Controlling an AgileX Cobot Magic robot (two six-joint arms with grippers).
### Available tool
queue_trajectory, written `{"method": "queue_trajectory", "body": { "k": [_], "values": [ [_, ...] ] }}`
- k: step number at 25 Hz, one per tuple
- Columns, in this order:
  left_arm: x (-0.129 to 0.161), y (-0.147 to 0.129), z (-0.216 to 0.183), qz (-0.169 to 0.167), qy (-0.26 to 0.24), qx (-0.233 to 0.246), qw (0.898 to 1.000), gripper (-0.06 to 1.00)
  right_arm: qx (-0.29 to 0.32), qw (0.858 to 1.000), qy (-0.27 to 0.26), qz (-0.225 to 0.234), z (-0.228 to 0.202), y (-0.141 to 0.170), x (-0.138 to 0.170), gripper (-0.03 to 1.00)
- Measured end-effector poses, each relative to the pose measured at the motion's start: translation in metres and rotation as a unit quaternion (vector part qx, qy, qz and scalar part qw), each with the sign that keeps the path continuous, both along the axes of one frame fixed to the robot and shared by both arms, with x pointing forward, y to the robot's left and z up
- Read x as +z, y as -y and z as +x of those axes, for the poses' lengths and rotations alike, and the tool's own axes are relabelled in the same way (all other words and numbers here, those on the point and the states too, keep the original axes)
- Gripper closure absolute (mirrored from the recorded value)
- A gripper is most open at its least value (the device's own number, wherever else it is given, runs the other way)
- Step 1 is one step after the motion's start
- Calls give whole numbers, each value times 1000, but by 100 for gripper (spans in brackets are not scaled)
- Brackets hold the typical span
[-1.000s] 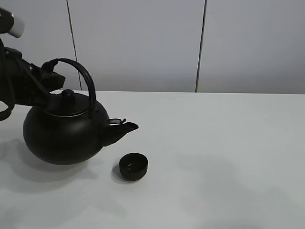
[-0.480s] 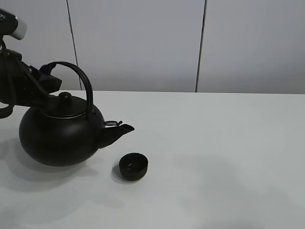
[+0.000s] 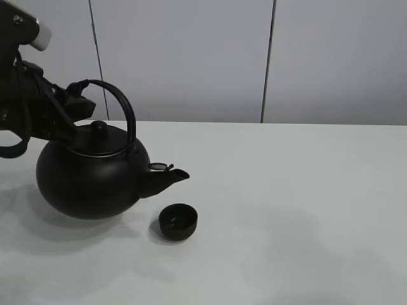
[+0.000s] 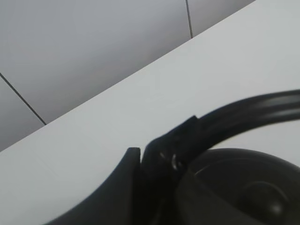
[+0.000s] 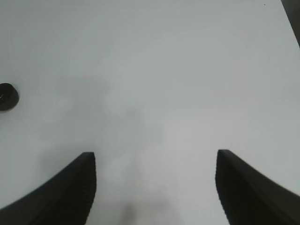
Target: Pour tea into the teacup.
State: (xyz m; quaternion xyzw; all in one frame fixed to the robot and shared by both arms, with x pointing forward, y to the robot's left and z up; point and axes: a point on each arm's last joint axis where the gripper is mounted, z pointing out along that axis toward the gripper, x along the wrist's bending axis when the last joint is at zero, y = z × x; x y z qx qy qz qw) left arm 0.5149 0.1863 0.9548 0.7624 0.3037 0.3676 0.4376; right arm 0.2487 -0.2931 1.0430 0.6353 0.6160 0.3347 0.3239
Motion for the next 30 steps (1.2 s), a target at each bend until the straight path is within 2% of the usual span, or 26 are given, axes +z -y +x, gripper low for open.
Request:
{"method": "queue_trajectory", "body": {
  "k": [3,7,15,19,30],
  "values": [
    [2,1,1,-3,0,1,1000,84,0,1000,0,0,0,0,0,47],
    [-1,0,1,-10,-23,12,1000,84,0,1000,0,0,0,0,0,47],
    [-13,1,5,1,-50,14,999,84,0,1000,0,0,0,0,0,47],
    [-12,1,6,6,-43,11,999,84,0,1000,1,0,0,0,0,47],
    [-12,2,6,48,-21,-10,999,84,0,1000,1,0,0,0,0,47]
  ]
}}
